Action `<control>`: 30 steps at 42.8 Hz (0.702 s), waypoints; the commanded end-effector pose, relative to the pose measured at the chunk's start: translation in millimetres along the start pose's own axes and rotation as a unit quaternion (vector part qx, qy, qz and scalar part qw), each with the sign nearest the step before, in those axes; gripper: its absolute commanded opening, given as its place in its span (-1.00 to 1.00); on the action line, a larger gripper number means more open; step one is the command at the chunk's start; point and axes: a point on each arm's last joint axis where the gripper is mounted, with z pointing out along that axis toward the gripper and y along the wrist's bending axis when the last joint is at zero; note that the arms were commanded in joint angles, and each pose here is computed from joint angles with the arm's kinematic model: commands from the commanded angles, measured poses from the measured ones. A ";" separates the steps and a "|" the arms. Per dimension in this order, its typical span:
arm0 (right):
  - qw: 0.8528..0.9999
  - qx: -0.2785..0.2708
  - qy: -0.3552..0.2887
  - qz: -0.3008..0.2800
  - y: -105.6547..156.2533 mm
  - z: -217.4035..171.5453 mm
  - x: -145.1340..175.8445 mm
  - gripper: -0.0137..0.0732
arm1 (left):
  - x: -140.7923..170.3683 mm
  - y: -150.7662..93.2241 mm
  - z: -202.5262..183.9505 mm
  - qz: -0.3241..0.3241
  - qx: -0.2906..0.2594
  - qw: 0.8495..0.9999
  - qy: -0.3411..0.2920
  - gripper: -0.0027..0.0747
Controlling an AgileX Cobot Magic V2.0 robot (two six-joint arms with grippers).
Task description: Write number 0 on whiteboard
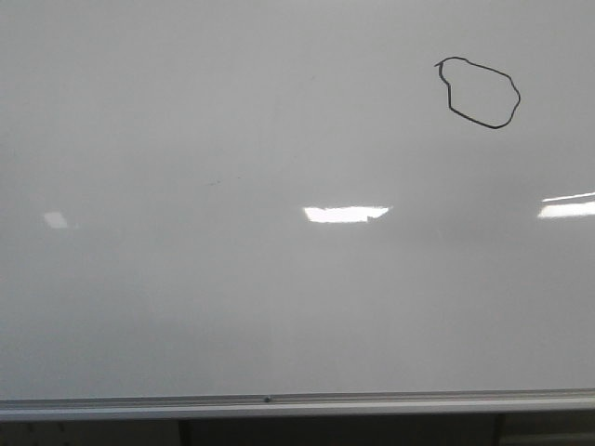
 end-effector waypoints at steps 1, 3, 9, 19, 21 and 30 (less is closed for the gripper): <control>1.000 0.019 -0.022 0.001 -2.6 0.6 -11.2 -0.85 | -0.2 -0.4 0.0 -0.006 0.004 0.999 -0.036 -0.98; 1.000 0.019 -0.022 0.001 -2.6 0.6 -11.2 -0.85 | -0.2 -0.4 0.0 -0.006 0.004 0.999 -0.036 -0.98; 1.000 0.019 -0.022 0.001 -2.6 0.6 -11.2 -0.85 | -0.2 -0.4 0.0 -0.006 0.004 0.999 -0.036 -0.98; 1.000 0.019 -0.023 0.001 -2.8 0.6 -11.3 -0.85 | -0.2 -0.4 0.0 -0.006 0.004 0.999 -0.036 -0.98; 0.999 0.025 -0.026 0.001 -3.9 0.6 -11.2 -0.85 | -0.2 -0.4 0.0 -0.006 0.004 0.999 -0.036 -0.98; 0.998 0.056 -0.013 -0.033 -11.1 2.2 3.7 -0.85 | -0.2 -0.4 0.0 -0.006 0.004 0.999 -0.036 -0.98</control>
